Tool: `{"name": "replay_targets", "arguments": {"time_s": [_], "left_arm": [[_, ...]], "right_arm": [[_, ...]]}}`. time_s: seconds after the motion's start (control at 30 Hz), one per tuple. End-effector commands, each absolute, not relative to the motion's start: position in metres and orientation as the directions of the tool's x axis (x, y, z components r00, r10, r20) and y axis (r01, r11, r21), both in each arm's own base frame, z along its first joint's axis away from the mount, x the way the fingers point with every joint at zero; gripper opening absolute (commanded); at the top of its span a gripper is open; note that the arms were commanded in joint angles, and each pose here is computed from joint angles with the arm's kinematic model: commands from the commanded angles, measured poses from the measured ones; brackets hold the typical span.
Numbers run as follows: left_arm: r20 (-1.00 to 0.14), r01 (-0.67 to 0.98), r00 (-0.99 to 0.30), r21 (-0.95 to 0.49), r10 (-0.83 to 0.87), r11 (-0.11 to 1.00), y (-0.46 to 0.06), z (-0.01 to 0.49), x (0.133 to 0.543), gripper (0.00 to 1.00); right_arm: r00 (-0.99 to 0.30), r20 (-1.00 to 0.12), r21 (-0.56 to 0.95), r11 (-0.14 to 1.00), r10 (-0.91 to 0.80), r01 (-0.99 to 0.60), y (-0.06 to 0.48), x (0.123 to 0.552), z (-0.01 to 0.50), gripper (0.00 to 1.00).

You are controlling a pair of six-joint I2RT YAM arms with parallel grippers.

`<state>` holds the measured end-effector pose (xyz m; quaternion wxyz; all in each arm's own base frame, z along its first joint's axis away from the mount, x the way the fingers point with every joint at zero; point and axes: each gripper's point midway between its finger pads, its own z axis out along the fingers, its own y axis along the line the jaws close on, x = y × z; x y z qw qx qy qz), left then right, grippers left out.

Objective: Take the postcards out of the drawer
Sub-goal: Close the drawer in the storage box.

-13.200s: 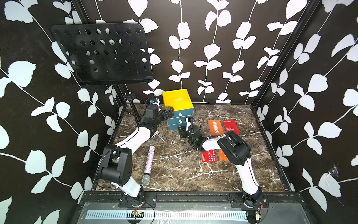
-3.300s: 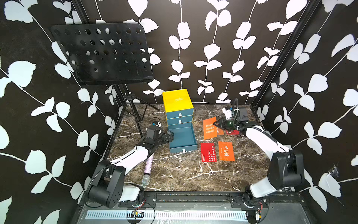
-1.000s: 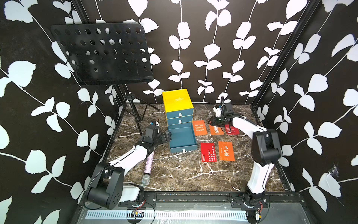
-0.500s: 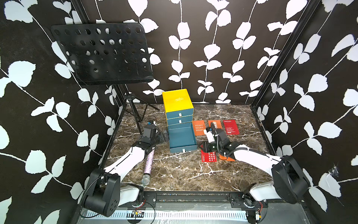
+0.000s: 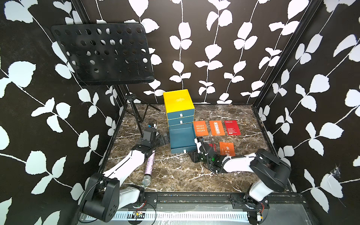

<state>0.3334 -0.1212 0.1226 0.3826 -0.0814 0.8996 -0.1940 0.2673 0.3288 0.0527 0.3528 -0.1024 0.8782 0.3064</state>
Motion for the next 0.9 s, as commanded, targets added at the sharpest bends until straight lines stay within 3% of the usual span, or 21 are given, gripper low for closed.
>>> {"name": "replay_targets", "arguments": {"time_s": [0.0,0.87], "left_arm": [[-0.692,0.015,-0.669,-0.376,-0.27,0.927,-0.113,0.129,0.331,0.99],[-0.685,0.028,-0.685,-0.364,-0.248,0.931,-0.116,0.115,0.333,0.99]], "right_arm": [[-0.653,-0.737,0.514,0.772,0.174,-0.375,0.344,0.291,0.08,0.42],[-0.496,-0.846,0.401,0.846,0.195,-0.351,0.378,0.389,0.075,0.44]]}}
